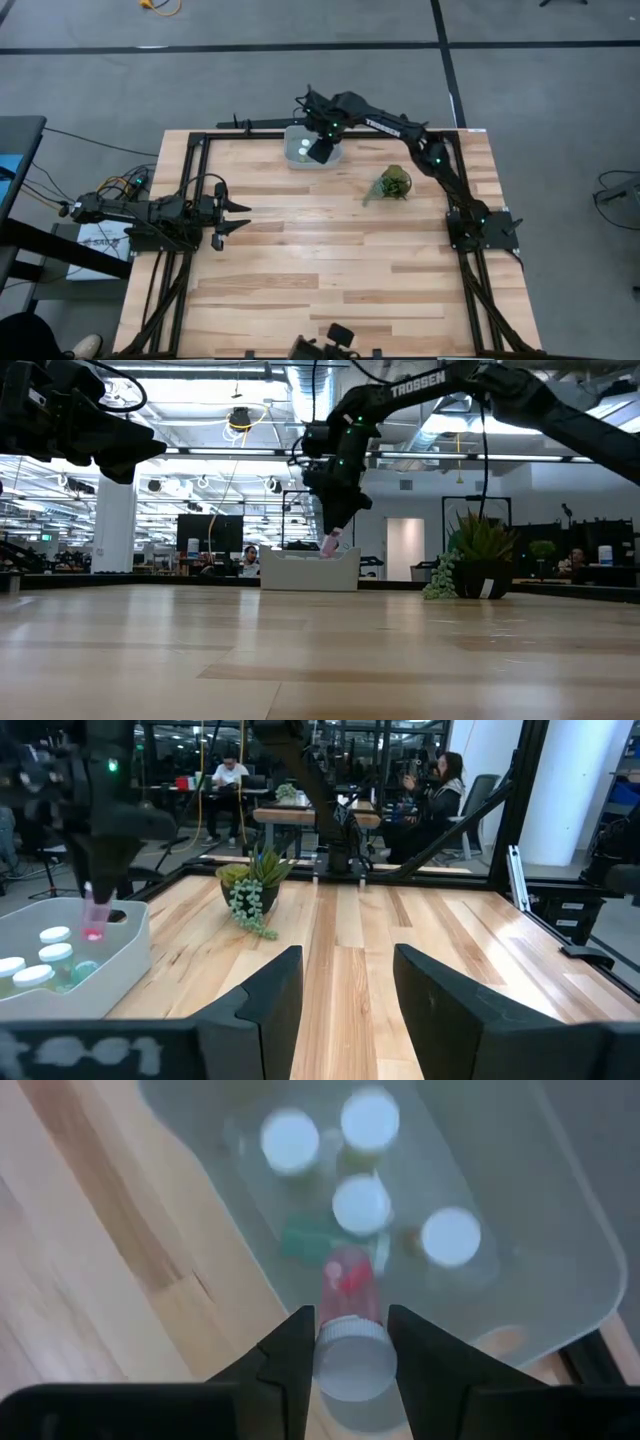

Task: Pick and place pill bottles into a basket
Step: Put the pink medicine bottle in the gray bin

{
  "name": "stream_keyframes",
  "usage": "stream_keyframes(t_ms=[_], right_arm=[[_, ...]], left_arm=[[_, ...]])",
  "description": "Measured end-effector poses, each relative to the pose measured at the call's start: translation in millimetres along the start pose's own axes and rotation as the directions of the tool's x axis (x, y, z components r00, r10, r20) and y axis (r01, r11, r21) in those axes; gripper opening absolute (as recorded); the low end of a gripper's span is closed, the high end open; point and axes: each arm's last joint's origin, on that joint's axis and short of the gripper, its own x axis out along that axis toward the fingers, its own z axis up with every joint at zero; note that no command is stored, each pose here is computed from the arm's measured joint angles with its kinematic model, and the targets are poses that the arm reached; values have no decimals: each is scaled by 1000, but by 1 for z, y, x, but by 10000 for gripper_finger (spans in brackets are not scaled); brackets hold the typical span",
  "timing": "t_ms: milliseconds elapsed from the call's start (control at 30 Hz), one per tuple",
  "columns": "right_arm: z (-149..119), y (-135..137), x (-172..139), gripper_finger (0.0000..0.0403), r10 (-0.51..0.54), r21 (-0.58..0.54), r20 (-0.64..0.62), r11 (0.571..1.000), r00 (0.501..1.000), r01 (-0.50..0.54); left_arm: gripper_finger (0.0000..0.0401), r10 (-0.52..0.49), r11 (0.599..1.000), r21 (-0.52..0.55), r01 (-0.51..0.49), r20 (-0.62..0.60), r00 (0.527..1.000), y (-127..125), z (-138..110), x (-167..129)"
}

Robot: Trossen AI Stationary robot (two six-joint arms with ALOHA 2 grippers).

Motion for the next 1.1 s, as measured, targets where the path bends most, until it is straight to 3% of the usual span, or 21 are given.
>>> stream_keyframes(t_ms=[633, 1100], right_arm=[[-6, 0, 9, 114, -1, -55, -74, 998, 997, -3], [-8, -4, 9, 123, -4, -22, -99, 1000, 995, 2]], left_arm=[[146, 0, 1000, 0, 0, 0, 1000, 0, 0, 0], [146, 0, 1000, 0, 0, 0, 1000, 0, 0, 0]])
